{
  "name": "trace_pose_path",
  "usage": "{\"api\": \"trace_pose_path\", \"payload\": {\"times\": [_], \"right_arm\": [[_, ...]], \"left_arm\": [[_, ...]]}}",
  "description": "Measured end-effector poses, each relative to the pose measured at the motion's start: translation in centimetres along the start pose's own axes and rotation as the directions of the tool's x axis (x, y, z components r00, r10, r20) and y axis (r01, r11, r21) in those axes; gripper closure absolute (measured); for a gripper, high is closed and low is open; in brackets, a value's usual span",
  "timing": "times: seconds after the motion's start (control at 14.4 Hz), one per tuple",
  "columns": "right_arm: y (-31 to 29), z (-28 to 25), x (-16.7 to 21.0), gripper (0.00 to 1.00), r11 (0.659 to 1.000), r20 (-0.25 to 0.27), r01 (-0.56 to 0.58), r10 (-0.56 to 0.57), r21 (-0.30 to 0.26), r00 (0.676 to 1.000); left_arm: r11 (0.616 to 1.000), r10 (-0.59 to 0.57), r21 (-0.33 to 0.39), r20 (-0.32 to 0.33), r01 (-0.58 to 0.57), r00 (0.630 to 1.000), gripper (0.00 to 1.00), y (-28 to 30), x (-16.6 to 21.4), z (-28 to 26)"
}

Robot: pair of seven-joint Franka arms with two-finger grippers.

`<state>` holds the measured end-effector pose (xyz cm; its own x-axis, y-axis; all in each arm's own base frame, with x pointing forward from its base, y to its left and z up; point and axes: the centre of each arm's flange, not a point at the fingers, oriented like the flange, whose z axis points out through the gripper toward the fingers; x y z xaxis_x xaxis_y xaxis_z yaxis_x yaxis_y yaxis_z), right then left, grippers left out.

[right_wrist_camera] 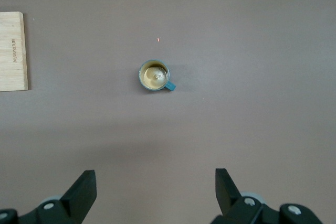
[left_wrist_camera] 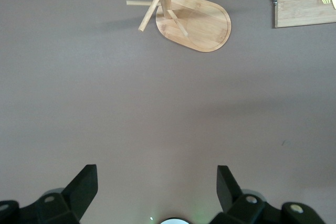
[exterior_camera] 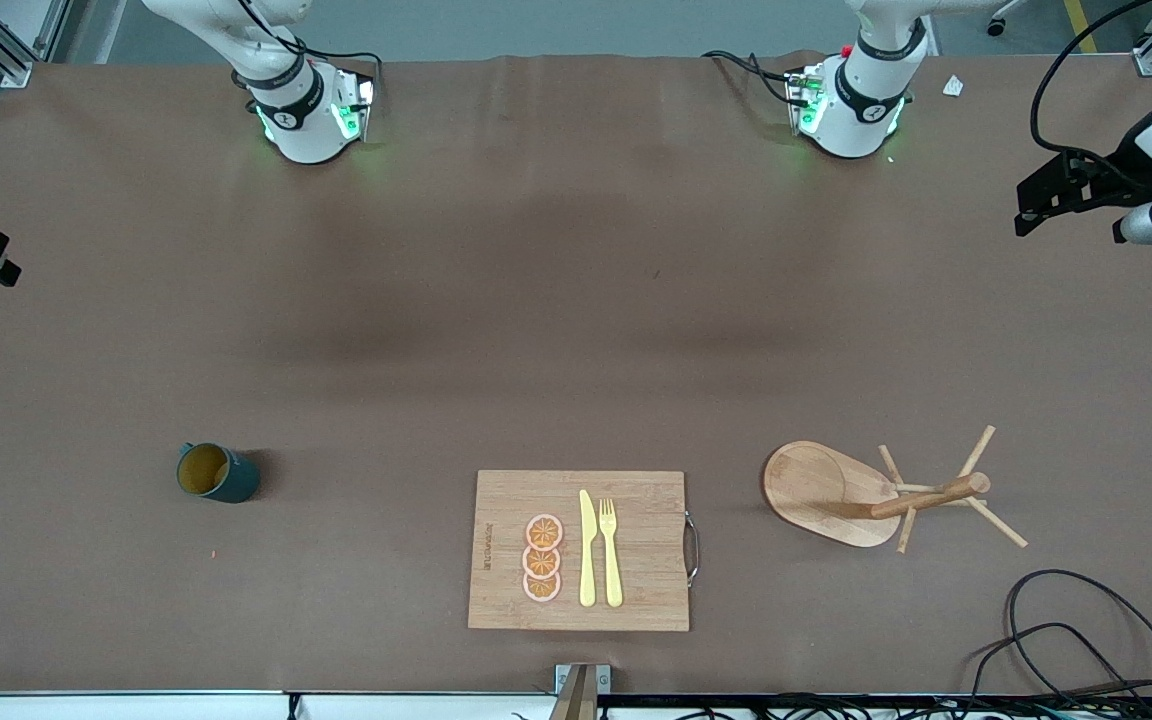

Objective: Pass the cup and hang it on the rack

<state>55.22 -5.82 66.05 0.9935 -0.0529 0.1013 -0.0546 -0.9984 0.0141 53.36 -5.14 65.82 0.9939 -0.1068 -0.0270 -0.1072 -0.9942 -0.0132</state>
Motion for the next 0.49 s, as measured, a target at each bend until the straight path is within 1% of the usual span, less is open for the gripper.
{"api": "trace_pose_path", "payload": {"times": [0.21,0.49], "right_arm": [[0.0,-0.02,0.02,0.0,1.0,-0.002,0.0,0.0,0.0,1.0],[-0.16,0.42,0.66,0.0,1.0,-0.017,0.003,-0.003,0.0,1.0]], "left_arm": [[1.0,0.001,-0.001,0.003,-0.001,1.0,0.0,-0.12,0.15,0.23],[1.0,0.002,-0.001,0.002,-0.002,1.0,0.0,-0.14,0.25,0.29]]}}
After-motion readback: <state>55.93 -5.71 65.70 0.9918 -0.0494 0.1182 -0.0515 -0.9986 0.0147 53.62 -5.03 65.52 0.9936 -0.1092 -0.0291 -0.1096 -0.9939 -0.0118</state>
